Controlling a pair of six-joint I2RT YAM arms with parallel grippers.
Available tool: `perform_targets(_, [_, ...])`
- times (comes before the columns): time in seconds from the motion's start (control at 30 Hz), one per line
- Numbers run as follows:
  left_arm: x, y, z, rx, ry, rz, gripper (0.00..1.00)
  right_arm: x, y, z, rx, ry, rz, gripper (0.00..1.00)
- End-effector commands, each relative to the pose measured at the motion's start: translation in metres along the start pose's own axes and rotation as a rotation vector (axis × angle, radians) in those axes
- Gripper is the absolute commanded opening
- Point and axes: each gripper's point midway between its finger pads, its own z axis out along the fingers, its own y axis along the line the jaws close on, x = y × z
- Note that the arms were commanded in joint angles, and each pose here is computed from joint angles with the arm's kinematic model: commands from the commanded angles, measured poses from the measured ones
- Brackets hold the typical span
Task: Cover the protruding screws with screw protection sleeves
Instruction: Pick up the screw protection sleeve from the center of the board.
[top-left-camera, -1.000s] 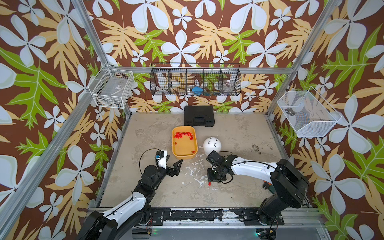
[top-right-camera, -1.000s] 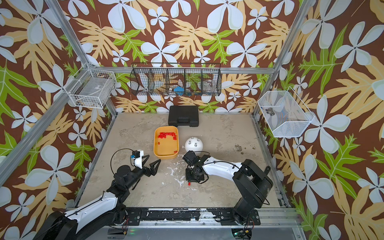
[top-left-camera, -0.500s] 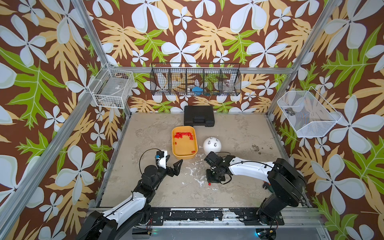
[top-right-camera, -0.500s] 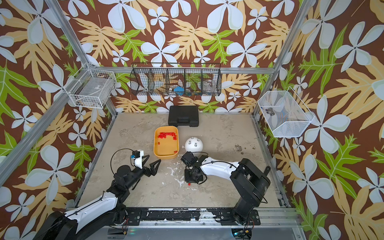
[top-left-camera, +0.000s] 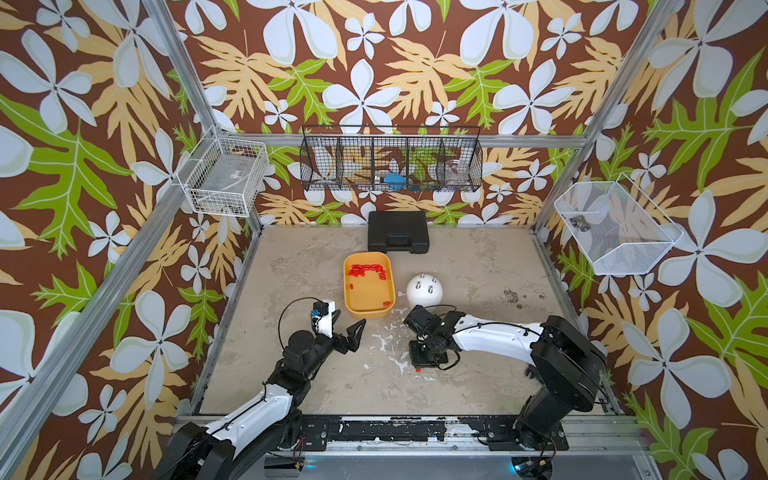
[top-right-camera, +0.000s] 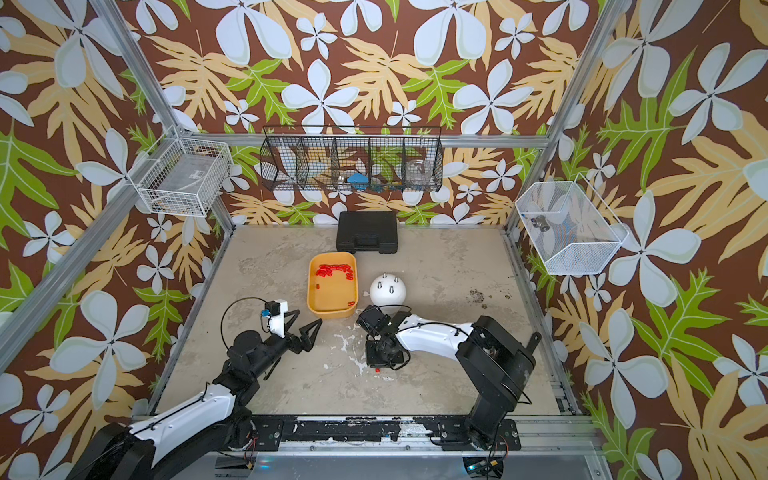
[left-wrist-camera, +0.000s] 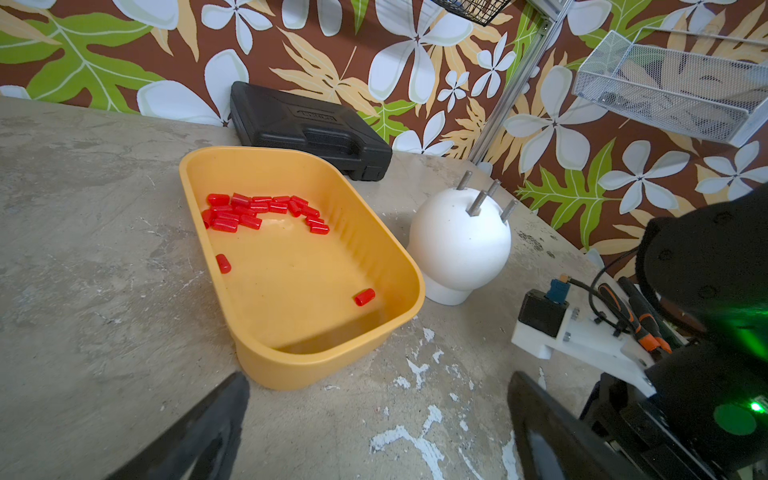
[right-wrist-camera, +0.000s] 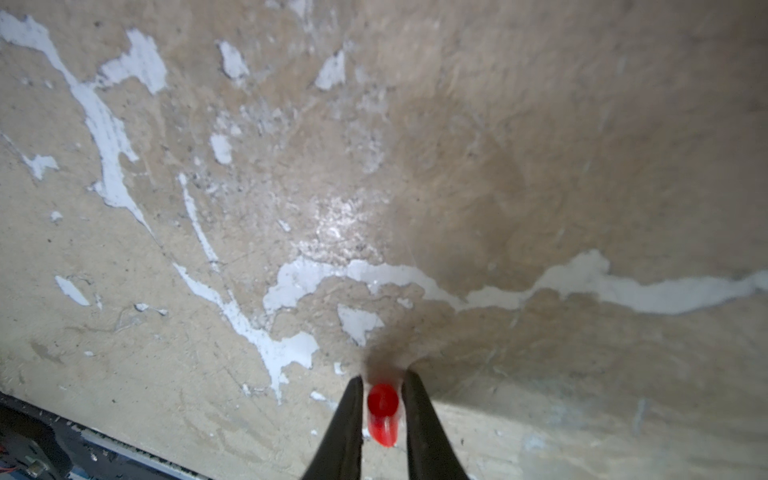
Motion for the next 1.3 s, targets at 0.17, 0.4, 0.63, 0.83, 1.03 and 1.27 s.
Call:
perform_targets(0.17, [-0.003, -0.001, 0.000, 0.006, -0.012, 0.013, 0.98, 0.007, -0.004, 0.005, 0.039, 0.024, -0.031, 0.20])
perform_targets(0.4, [-0.003, -0.001, 0.000, 0.004, -0.010, 0.012, 0.98, 0.004, 0.000, 0.001, 0.044, 0.011, -0.049, 0.20])
perform_targets(0.63, [-0.003, -0.001, 0.001, 0.004, -0.010, 0.013, 0.98, 0.005, -0.001, 0.002, 0.049, 0.011, -0.062, 0.18])
perform_targets(0.83, [-0.003, -0.001, 0.001, 0.005, -0.008, 0.012, 0.98, 0.005, 0.000, 0.004, 0.044, 0.015, -0.070, 0.14])
perform_targets(1.03, [-0.002, -0.001, 0.001, 0.007, -0.006, 0.012, 0.98, 0.000, 0.002, 0.001, 0.045, -0.003, -0.083, 0.10])
perform_targets(1.27, [-0.002, -0.002, 0.002, 0.008, -0.005, 0.012, 0.98, -0.028, 0.021, -0.027, 0.010, -0.110, -0.120, 0.09])
